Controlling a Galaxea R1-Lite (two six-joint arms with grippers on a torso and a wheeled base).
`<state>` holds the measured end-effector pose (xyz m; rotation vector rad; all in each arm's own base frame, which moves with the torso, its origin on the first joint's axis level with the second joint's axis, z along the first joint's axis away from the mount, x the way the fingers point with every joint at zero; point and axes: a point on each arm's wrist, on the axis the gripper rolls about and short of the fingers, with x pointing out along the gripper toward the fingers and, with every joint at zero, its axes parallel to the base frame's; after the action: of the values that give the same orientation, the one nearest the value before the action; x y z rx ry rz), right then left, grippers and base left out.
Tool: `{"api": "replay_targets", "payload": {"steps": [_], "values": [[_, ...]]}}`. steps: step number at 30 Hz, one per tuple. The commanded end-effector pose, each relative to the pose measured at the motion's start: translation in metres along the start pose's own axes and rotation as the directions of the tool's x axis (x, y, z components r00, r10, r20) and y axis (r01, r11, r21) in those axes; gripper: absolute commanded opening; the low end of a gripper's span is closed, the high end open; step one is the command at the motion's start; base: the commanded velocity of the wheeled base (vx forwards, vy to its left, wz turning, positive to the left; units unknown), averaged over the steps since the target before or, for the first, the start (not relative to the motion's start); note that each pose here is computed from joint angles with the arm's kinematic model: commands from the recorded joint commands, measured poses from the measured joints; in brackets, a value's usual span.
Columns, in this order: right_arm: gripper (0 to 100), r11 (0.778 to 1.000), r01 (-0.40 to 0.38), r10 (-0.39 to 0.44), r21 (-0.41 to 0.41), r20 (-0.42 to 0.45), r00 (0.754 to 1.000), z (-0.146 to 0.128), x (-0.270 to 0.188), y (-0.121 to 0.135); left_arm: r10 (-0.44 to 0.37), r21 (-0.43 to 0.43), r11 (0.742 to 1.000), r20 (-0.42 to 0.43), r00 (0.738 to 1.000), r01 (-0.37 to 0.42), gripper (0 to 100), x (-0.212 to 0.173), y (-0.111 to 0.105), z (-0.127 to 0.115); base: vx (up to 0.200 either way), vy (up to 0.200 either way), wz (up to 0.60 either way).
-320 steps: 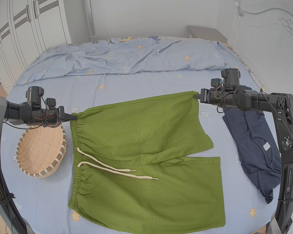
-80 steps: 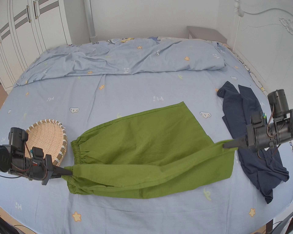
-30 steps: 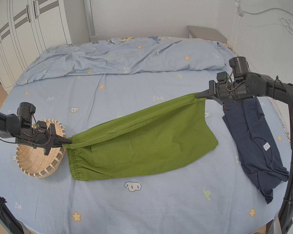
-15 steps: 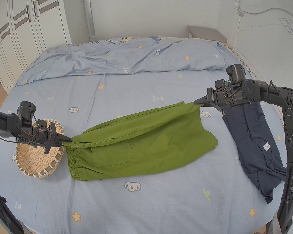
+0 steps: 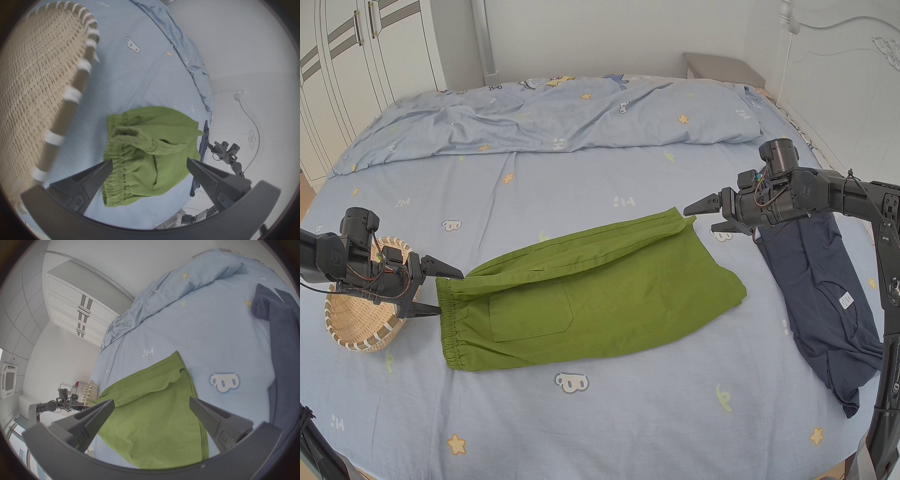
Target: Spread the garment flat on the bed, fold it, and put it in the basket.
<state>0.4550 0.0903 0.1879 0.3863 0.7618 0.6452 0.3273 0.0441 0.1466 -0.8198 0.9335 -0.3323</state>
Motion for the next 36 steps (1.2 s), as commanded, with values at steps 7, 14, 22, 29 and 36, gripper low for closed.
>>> {"api": "replay_targets", "payload": {"steps": [7, 14, 22, 29, 36], "values": [[100, 1.000, -0.004, 0.005, -0.019, 0.017, 1.000, 0.002, -0.007, 0.004, -0.040, 0.040, 0.998, -0.035, 0.999, 0.041, 100, 0.003, -0.027, -0.016, 0.000, 0.000, 0.00], [100, 1.000, -0.003, 0.003, -0.018, 0.020, 1.000, 0.002, -0.016, 0.007, -0.081, 0.057, 0.995, 0.020, 0.996, 0.080, 100, 0.049, -0.031, 0.009, 0.000, 0.000, 0.00], [100, 1.000, 0.001, -0.001, -0.020, 0.032, 0.999, 0.002, -0.029, 0.012, -0.009, -0.009, 1.000, 0.223, 0.975, 0.011, 100, 0.073, -0.027, 0.048, 0.000, 0.000, 0.00], [100, 1.000, 0.002, -0.002, -0.019, 0.029, 1.000, 0.000, -0.033, 0.014, -0.017, -0.004, 1.000, 0.215, 0.977, 0.019, 100, 0.070, -0.033, 0.043, 0.000, 0.000, 0.00], [100, 1.000, -0.004, 0.004, -0.022, 0.034, 0.999, -0.014, -0.050, 0.023, -0.105, 0.049, 0.994, 0.160, 0.981, 0.099, 100, 0.022, -0.061, -0.002, 0.000, 0.000, 0.00]]}}
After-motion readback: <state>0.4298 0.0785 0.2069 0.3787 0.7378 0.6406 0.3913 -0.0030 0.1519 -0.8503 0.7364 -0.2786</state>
